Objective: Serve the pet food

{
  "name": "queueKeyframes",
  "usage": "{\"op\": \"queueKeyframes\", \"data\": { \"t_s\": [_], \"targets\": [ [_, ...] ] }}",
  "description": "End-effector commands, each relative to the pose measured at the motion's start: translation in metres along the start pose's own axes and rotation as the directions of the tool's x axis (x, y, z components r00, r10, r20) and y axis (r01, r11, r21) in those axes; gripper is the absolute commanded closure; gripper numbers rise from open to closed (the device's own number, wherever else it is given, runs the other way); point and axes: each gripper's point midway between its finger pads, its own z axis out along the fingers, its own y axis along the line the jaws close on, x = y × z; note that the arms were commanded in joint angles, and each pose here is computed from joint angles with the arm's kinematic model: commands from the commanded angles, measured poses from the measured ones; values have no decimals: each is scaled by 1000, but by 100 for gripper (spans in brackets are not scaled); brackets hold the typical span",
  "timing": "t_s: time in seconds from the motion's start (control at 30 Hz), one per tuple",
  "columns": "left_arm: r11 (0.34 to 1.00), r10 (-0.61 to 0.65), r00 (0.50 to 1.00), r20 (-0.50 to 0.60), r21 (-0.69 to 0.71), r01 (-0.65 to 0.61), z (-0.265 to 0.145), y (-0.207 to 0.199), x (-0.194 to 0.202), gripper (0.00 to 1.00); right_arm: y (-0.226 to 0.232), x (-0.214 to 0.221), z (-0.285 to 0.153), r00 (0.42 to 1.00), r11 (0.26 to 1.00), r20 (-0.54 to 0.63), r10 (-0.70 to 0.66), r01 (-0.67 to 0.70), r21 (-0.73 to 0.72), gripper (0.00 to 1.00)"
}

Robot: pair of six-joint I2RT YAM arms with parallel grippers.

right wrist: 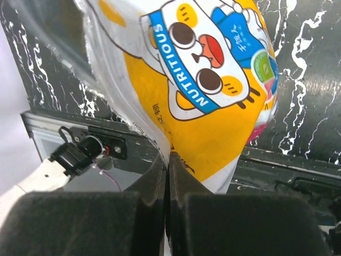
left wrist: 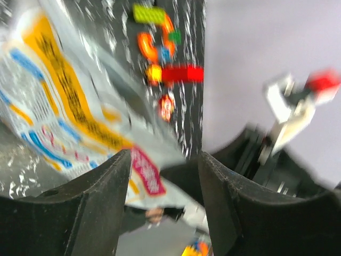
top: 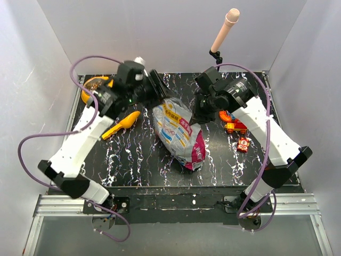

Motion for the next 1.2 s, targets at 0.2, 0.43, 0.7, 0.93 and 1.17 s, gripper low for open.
{"op": "queueKeyframes", "data": {
  "t_s": [0.2,0.43,0.7,0.93,1.17],
  "targets": [
    [896,298,954,-17,350,-273,-69,-51,83,38,63,-70,-82,915,923,279,291,-193,-332,99],
    [846,449,891,69,287,-448,-87,-15,79,60,96,-77,-49,920,894,225,322,-216,-393,99],
    [774,599,800,30,231,-589,-77,13,92,36,118,-73,-21,925,926,236,298,-221,-304,99],
    [716,677,735,25,204,-667,-68,40,101,46,132,-69,-15,918,907,201,342,-267,-325,99],
    [653,747,655,116,58,-755,-70,61,74,63,131,-62,-15,914,893,162,373,-307,-328,99]
  ]
}}
